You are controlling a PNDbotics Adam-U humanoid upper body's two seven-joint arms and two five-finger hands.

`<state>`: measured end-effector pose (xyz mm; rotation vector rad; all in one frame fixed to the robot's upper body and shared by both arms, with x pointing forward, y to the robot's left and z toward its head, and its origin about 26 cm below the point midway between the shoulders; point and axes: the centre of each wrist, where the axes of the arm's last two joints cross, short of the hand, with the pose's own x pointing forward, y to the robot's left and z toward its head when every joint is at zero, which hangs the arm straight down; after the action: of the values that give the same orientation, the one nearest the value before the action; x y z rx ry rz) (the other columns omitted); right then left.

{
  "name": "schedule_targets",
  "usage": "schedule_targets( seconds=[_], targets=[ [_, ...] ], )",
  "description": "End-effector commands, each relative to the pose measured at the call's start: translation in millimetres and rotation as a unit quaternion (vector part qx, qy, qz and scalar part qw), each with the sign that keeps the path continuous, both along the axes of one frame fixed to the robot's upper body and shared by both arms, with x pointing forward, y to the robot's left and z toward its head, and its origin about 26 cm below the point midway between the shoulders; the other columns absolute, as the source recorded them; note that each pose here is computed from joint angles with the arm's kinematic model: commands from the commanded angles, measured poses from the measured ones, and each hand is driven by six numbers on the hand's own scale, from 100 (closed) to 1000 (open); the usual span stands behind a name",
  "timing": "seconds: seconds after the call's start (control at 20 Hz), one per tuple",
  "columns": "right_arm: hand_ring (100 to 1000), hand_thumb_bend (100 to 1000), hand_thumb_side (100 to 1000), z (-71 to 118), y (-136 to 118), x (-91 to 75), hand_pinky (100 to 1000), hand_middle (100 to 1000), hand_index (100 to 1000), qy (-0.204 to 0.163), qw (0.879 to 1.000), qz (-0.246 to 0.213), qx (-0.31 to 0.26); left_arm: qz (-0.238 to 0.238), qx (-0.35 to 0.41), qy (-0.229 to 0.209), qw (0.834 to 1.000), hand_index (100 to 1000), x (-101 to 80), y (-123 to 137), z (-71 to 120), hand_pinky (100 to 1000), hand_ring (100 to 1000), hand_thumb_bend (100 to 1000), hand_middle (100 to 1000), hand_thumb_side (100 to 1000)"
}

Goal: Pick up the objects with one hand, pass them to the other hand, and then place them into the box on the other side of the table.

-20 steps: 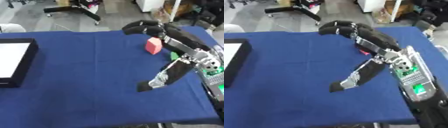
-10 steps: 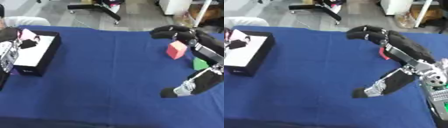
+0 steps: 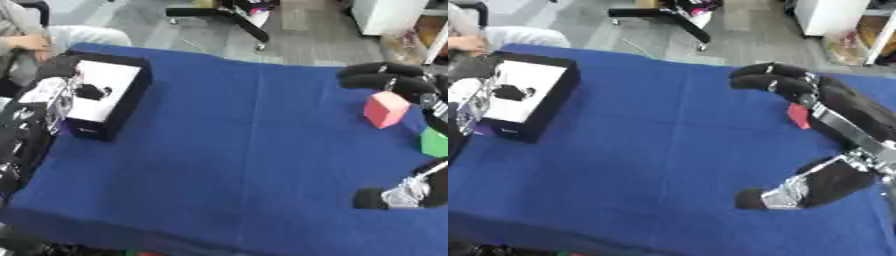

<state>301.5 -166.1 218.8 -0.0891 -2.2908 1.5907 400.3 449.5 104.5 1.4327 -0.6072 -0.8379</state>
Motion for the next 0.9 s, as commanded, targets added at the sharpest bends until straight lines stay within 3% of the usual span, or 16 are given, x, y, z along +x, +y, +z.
schedule_targets(
  seconds=[0.05,0.1,0.25,0.4,0.55,0.7,0.9],
  targets=[
    [943,759,551,7.7,-0.2,-3.2,866,876,900,-0.014,1.000,0.004,0.000,0.018,0.041,-0.018,0.999,994,-3.6,18.3,26.6,918,897,870,902,801],
    [943,754,551,7.5,-0.3,-3.2,866,878,900,-0.013,1.000,0.004,-0.001,0.021,0.051,-0.017,0.998,1000,-4.4,20.0,27.6,931,925,934,931,822],
    [942,737,553,7.2,-0.9,-3.1,866,879,901,-0.013,1.000,0.002,-0.001,0.027,0.077,-0.014,0.997,1000,-6.4,24.3,33.1,943,950,1000,958,852],
    [943,727,552,6.8,-1.6,-3.1,865,879,902,-0.012,1.000,-0.001,-0.001,0.029,0.107,-0.040,0.993,1000,-9.1,26.6,47.9,947,956,1000,966,855],
    [942,721,553,6.8,-2.1,-3.0,865,879,902,-0.013,1.000,-0.003,-0.001,0.021,0.128,-0.082,0.988,1000,-12.5,23.4,67.1,953,955,1000,965,804],
    [942,719,553,6.9,-3.3,-2.8,865,879,903,-0.014,1.000,-0.006,0.001,0.007,0.147,-0.144,0.979,1000,-17.7,14.3,93.1,953,927,900,930,669],
    [939,715,552,7.3,-4.8,-2.4,865,874,905,-0.016,1.000,-0.012,0.005,-0.025,0.162,-0.248,0.955,983,-28.7,-8.6,124.8,946,891,784,884,581]
  ],
)
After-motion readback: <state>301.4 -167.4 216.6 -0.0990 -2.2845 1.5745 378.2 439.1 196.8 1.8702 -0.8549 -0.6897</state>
